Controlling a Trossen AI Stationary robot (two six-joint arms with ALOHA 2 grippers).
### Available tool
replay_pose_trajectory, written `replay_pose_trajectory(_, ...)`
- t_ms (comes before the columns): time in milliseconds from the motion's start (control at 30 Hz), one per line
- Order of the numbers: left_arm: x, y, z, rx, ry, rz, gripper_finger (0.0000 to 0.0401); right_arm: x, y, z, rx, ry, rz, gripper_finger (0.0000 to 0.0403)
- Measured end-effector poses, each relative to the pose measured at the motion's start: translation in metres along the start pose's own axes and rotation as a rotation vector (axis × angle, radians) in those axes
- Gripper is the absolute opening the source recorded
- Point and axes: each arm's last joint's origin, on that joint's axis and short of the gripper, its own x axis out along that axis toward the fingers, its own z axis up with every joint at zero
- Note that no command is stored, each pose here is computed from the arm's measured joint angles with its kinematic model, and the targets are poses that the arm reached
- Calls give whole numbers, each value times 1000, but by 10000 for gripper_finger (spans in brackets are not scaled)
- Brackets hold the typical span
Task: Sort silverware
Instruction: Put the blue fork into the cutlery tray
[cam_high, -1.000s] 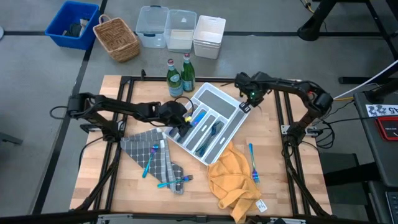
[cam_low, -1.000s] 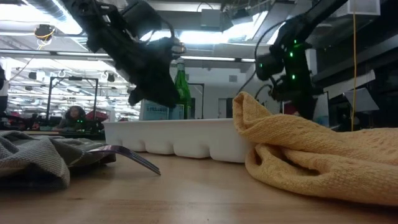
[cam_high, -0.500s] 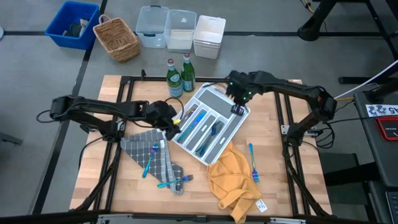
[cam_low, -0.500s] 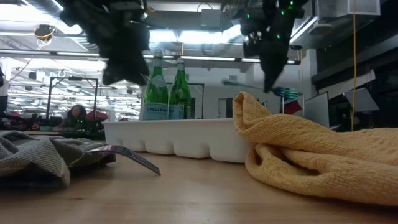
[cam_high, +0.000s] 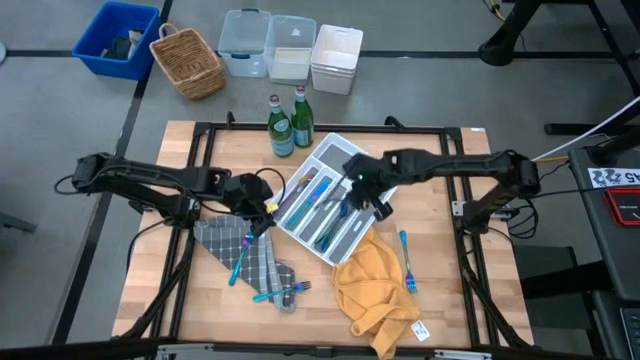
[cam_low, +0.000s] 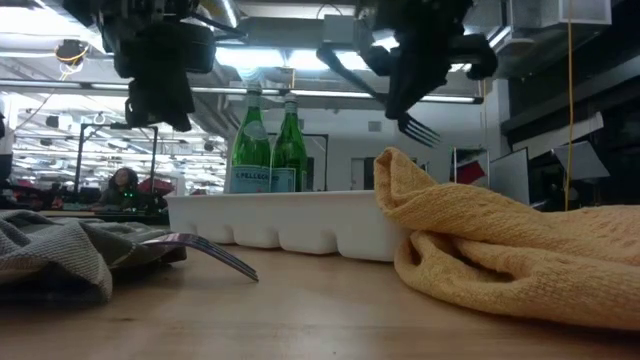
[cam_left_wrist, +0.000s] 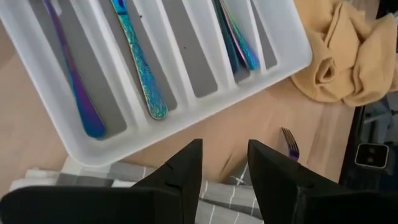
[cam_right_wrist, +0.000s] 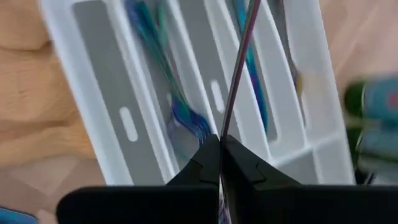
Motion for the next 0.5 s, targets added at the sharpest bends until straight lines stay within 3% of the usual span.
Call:
replay_pose_trajectory(233,1,-4,-3,17,9,-7,117,11,19,21,-263,-25,32,8)
replay_pose_trajectory(500,1,-4,-3,20,7,-9,117,49,28,34,-428,9,55,9)
